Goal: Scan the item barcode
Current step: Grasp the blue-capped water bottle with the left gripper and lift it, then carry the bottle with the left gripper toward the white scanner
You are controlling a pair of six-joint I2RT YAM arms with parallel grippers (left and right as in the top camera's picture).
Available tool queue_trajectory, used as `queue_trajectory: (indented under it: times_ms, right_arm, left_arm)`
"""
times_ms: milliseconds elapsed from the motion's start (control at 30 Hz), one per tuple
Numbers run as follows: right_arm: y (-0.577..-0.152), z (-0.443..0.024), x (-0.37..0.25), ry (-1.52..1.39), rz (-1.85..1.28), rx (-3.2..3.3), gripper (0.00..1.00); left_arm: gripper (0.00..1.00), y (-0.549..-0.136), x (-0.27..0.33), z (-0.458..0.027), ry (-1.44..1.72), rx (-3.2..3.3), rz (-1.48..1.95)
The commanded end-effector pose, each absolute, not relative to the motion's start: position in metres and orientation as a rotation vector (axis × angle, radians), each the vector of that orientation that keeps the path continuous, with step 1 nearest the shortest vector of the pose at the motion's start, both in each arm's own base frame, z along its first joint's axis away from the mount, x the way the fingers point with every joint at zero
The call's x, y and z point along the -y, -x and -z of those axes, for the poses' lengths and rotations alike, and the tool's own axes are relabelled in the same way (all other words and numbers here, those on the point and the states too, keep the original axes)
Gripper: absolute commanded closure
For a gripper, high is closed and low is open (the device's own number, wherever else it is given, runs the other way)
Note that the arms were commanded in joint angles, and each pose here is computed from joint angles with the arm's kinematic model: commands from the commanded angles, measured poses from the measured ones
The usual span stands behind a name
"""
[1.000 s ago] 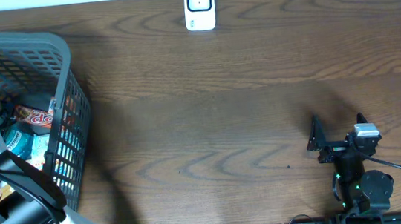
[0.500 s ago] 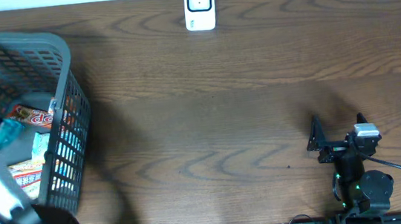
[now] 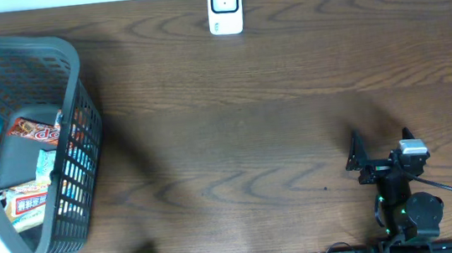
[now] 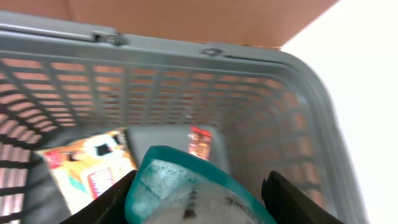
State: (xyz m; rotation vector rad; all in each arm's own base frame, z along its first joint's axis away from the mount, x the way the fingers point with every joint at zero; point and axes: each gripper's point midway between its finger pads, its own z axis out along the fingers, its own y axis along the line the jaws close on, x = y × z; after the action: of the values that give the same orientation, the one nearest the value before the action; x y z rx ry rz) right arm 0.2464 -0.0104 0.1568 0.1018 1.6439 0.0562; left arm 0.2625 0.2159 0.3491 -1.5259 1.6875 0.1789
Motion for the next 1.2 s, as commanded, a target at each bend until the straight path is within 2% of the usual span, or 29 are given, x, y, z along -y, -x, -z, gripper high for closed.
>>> queue_trajectory:
  times_ms: [0,233,367,733,933,1167]
  right_arm:
    - [-0.246,-0.156,0.011,-0.1,-0.048,-1.645,0.01]
    - [-0.246,-0.156,0.011,-0.1,-0.048,-1.645,0.01]
    - [-0.246,-0.156,0.011,-0.1,-0.048,-1.645,0.01]
    - [-0.246,-0.156,0.011,-0.1,-0.048,-1.645,0.01]
    - [-0.246,-0.156,0.011,-0.1,-0.048,-1.645,0.01]
    - [-0.246,-0.156,0.011,-0.1,-0.049,-1.645,0.01]
  left_arm:
    - [0.53,-0.269,-0.191,-0.38,1.427,-1.649,0.016]
    - [0.57,-0.283,-0.143,-0.401,1.3,-1.677,0.348]
    - [0.6,-0.292,-0.119,-0.403,1.231,-1.731,0.449]
    - [0.6,-0.323,-0.034,-0.403,1.002,-1.903,0.641]
    - [0.6,-0.344,0.005,-0.381,0.925,-2.029,0.644]
    - [0.6,-0.374,0.058,-0.333,0.833,-2.218,0.559]
